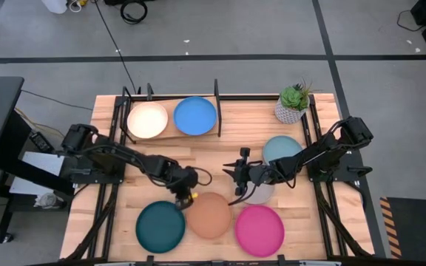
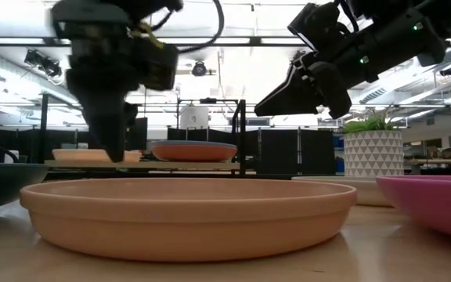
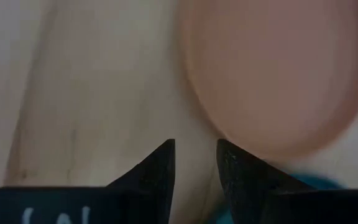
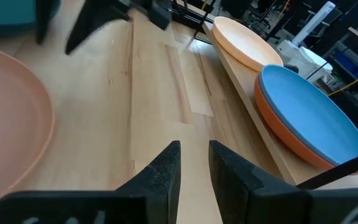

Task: Place and stack plates onto a shelf
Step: Stack the light brown plate on the light pink plate

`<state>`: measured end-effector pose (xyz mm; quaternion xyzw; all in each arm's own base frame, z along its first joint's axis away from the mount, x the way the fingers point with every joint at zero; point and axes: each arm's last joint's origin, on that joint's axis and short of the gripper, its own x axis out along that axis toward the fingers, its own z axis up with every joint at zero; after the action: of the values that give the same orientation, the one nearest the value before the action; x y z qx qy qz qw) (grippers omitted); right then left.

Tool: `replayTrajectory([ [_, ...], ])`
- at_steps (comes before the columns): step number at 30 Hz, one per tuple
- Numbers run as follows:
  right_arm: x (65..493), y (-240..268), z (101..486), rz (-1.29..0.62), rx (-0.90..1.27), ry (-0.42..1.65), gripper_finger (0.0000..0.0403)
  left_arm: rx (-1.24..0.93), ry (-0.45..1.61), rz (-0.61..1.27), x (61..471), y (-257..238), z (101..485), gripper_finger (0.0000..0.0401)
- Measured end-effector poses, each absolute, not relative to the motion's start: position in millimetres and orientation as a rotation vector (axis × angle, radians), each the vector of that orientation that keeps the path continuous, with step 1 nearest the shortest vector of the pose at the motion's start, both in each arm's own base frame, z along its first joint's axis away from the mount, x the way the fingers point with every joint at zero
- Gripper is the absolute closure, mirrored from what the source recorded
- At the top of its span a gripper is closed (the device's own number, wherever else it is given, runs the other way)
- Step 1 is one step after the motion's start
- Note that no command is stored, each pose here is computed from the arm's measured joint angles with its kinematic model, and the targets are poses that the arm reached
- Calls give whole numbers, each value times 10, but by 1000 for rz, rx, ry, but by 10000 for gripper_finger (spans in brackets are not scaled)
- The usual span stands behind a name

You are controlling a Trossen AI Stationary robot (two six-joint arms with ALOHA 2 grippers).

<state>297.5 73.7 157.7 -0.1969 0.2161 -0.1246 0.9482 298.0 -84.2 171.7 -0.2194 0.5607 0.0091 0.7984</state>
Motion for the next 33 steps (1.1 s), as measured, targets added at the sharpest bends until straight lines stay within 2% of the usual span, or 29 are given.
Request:
replayTrajectory([
  [6, 2972, 737, 1571, -253, -404, 447, 314, -572, 1205, 123, 3072, -794, 1562, 276],
  [23, 2974, 738, 1575, -252, -404, 443, 314, -636, 1151, 118, 3157, -848, 1514, 276],
  [33, 2974, 738, 1575, -253, -405, 442, 314, -584, 1126, 145, 3134, -939, 1513, 276],
])
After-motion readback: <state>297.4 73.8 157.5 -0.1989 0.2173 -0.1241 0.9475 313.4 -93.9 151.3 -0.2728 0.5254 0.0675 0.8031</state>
